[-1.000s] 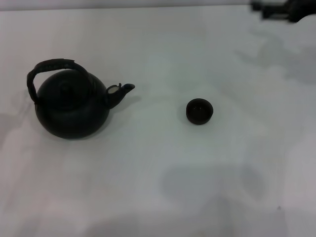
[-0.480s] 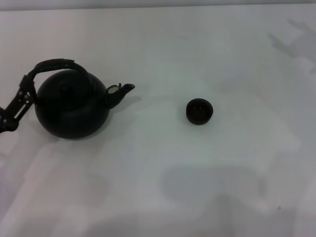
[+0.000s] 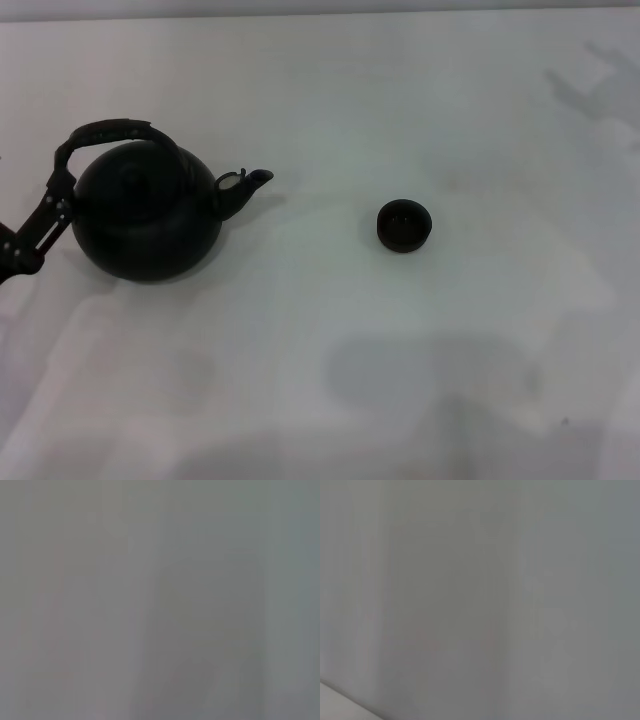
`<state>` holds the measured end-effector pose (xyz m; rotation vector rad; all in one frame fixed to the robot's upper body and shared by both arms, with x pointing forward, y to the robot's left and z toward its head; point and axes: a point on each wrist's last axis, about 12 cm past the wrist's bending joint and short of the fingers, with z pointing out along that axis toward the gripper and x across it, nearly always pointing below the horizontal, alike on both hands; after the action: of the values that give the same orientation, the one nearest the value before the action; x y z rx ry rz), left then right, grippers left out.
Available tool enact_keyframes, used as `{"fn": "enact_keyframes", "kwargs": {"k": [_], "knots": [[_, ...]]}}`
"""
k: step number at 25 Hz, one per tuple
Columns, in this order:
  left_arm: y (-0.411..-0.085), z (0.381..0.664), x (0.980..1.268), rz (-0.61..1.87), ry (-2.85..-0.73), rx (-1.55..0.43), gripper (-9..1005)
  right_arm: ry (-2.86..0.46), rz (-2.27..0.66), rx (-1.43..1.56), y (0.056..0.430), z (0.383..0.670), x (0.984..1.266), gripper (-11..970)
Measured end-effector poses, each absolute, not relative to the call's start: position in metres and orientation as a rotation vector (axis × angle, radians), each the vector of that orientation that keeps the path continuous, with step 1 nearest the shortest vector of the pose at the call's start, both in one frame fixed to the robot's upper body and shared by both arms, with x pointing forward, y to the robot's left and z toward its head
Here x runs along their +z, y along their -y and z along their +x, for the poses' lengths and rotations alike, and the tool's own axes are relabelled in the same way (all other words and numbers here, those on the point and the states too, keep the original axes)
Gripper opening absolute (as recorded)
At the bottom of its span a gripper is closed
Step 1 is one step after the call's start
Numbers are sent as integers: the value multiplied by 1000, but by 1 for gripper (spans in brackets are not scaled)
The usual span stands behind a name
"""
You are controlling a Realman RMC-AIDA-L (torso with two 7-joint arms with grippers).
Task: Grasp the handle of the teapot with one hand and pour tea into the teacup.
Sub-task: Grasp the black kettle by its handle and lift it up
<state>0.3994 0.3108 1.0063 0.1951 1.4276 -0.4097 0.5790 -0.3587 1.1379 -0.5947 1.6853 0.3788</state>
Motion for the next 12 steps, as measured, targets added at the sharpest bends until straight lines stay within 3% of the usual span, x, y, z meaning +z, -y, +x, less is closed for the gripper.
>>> {"fn": "enact_keyframes", "kwargs": {"k": [12], "knots": [[-314,411,999,125,-1523,-456,887,-1679,-604,400,357,576,1137,844]]}}
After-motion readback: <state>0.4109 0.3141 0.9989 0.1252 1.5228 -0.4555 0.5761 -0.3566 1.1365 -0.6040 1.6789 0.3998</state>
